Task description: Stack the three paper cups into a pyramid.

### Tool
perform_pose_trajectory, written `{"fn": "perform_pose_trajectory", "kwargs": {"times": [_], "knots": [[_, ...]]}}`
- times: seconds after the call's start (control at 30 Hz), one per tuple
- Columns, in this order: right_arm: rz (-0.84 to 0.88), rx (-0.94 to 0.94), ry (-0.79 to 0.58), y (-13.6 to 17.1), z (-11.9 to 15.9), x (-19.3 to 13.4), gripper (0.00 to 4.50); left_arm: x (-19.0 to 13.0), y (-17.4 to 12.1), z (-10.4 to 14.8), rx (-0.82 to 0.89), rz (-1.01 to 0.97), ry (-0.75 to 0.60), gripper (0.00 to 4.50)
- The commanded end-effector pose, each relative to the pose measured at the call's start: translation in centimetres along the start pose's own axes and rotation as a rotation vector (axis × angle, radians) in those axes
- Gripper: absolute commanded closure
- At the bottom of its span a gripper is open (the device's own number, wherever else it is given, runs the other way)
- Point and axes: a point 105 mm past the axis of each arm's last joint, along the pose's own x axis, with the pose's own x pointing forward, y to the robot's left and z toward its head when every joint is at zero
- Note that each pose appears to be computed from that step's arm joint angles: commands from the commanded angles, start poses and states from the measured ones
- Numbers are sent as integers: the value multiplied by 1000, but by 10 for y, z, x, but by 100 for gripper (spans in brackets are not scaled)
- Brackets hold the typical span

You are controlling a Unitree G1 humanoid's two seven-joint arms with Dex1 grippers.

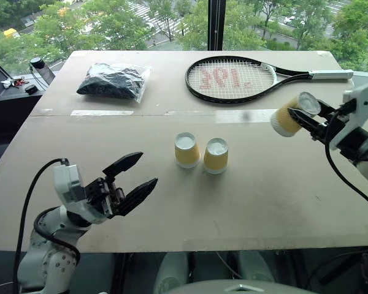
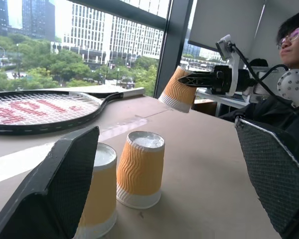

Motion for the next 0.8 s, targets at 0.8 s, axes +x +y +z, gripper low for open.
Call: {"fn": "perform_pose_trajectory", "kwargs": {"times": [0.8], "knots": [[423,-124,53,111,14,81,237,-64,15,28,-31,-29,35,0]]}}
